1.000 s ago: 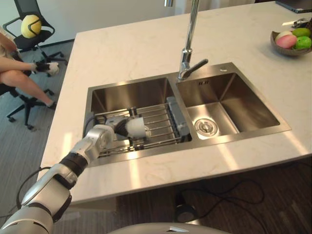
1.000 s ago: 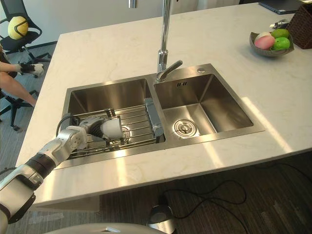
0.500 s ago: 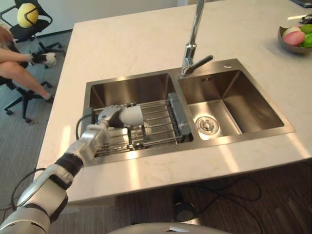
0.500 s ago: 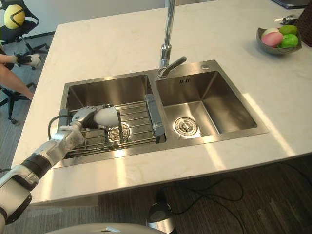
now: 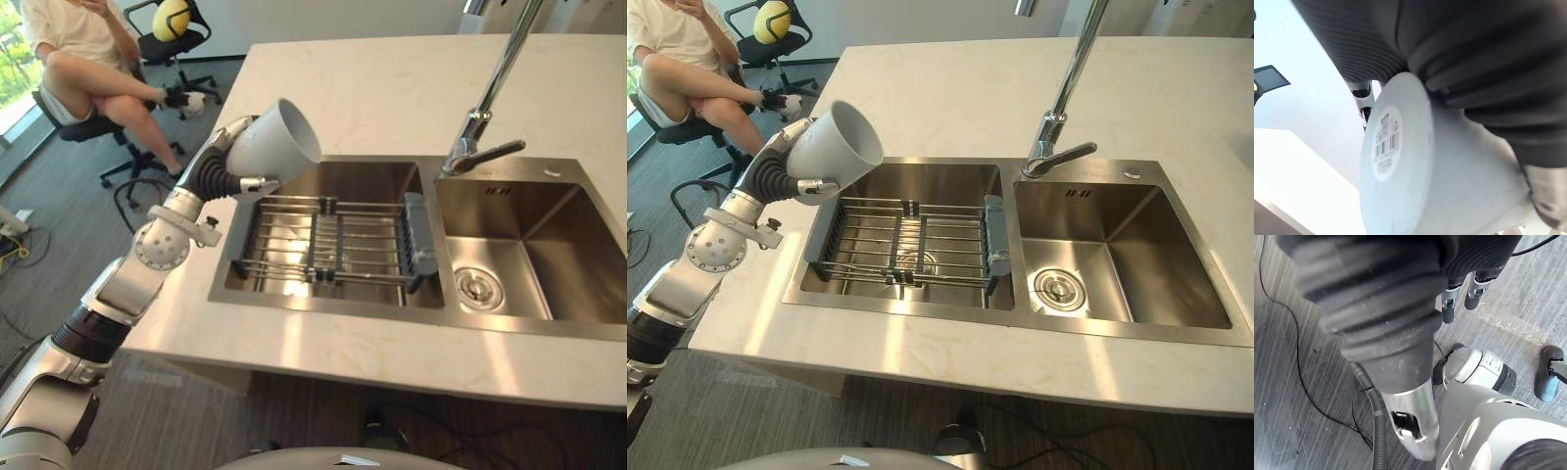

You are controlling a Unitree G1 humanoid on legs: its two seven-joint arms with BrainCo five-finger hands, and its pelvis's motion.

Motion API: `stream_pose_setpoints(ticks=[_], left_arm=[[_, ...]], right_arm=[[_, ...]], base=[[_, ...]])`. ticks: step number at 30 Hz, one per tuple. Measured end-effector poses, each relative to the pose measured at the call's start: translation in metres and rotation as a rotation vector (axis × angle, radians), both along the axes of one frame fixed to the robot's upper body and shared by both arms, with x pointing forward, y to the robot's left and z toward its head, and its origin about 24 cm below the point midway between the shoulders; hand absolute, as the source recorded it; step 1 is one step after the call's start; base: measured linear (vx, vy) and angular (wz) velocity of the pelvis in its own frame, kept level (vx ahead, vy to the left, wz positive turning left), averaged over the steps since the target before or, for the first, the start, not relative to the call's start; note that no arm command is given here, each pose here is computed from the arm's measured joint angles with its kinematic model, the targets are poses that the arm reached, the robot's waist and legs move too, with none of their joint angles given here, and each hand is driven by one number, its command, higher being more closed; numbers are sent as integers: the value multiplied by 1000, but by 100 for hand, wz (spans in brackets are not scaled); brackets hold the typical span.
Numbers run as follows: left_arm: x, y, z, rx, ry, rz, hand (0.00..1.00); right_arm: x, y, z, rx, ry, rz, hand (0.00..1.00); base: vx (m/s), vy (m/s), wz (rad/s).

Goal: Walk over to the sink, pick up the cup, carry it to the dishwasher, place the cup inside the dishwasher, then close the dishwasher door

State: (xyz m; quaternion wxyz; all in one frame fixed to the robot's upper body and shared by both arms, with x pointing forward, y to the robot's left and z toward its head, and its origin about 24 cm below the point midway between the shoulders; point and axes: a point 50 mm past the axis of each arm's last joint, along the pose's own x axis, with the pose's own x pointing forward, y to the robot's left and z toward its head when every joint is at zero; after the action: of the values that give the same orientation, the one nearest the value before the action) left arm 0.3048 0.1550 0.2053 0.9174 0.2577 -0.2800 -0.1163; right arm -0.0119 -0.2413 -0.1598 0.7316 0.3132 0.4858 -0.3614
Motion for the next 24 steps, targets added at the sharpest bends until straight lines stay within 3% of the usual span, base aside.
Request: stream_pose_setpoints(ticks=[7, 14, 18, 24], left_arm=[[-2, 37, 8, -341, 14, 85, 100], [-32, 102, -28, -754, 11, 288, 100], [-48, 129, -58, -860, 32, 399, 100], [-96, 194, -58, -902, -144, 604, 100]], right_arm=[[-5, 4, -2, -6, 20, -18, 0], [-7, 7, -2, -29, 51, 56, 0], [-8, 10, -2, -66, 69, 153, 0], [9, 0, 0, -134, 45, 303, 0]], base=[[-15, 12, 6], [-10, 10, 15], [14, 9, 87], [36, -148, 82]])
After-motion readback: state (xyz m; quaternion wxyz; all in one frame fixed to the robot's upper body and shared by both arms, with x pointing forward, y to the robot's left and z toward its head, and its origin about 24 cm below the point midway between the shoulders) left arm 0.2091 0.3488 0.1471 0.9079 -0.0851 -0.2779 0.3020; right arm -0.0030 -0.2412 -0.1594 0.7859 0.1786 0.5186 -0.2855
